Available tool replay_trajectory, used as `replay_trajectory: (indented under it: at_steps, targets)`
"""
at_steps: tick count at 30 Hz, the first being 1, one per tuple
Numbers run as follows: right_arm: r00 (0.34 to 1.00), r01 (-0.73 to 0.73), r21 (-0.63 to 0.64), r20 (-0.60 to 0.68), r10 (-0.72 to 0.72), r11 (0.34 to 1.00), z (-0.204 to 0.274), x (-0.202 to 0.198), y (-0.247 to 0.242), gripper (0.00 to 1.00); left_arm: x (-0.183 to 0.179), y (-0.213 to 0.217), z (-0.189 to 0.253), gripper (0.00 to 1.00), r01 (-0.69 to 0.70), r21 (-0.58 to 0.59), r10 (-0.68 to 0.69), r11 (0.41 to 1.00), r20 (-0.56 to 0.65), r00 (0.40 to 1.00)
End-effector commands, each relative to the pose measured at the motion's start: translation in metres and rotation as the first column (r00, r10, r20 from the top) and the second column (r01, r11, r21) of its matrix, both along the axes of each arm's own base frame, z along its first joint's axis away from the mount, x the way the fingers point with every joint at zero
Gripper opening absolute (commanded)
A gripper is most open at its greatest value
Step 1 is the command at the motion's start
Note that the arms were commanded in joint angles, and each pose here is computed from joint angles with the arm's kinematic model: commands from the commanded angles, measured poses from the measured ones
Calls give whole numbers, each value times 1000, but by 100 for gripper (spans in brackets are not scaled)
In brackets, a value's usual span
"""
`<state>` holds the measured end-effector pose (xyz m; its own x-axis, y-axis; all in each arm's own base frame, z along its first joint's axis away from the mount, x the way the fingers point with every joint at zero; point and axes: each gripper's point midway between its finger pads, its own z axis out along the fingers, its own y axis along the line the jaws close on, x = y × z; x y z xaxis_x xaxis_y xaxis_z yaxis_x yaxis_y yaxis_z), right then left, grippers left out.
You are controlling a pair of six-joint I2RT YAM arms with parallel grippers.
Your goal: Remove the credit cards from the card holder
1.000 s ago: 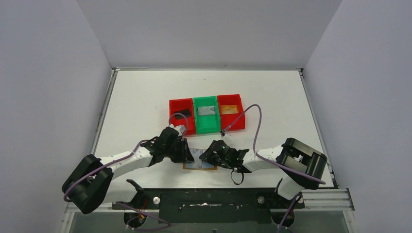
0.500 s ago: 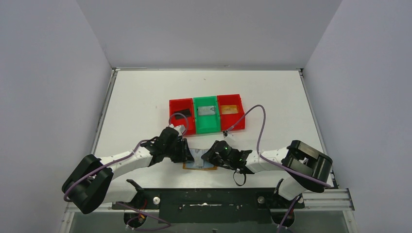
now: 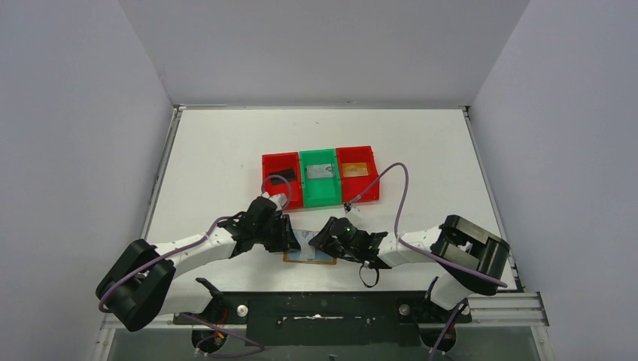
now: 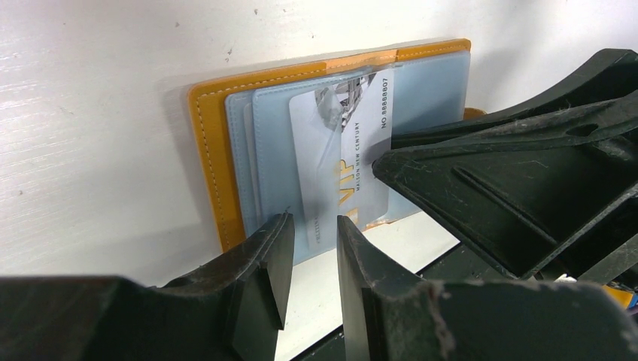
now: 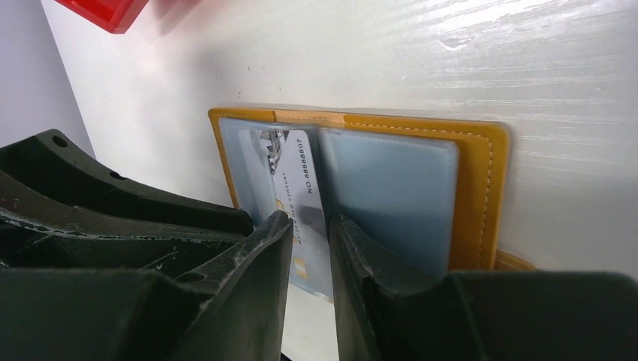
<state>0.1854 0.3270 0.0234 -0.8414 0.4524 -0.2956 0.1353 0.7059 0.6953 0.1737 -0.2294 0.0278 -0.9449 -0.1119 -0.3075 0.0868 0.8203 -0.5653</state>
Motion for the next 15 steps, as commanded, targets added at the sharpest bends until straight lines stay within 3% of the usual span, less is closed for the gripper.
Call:
replay_trajectory:
  at_steps: [1, 8, 15]
  targets:
    - [1000, 7, 2, 14, -7, 1000, 1, 7, 4, 26, -1, 4, -4, 27, 8, 27, -8, 1000, 4, 1000]
    - [999, 33, -5, 38, -33, 999, 7, 10, -4, 6, -1, 4, -4, 27, 6, 27, -6, 1000, 6, 1000]
    - [995, 64, -3, 72, -63, 998, 17, 13, -13, 1, 0, 4, -3, 27, 3, 27, -3, 1000, 9, 1000]
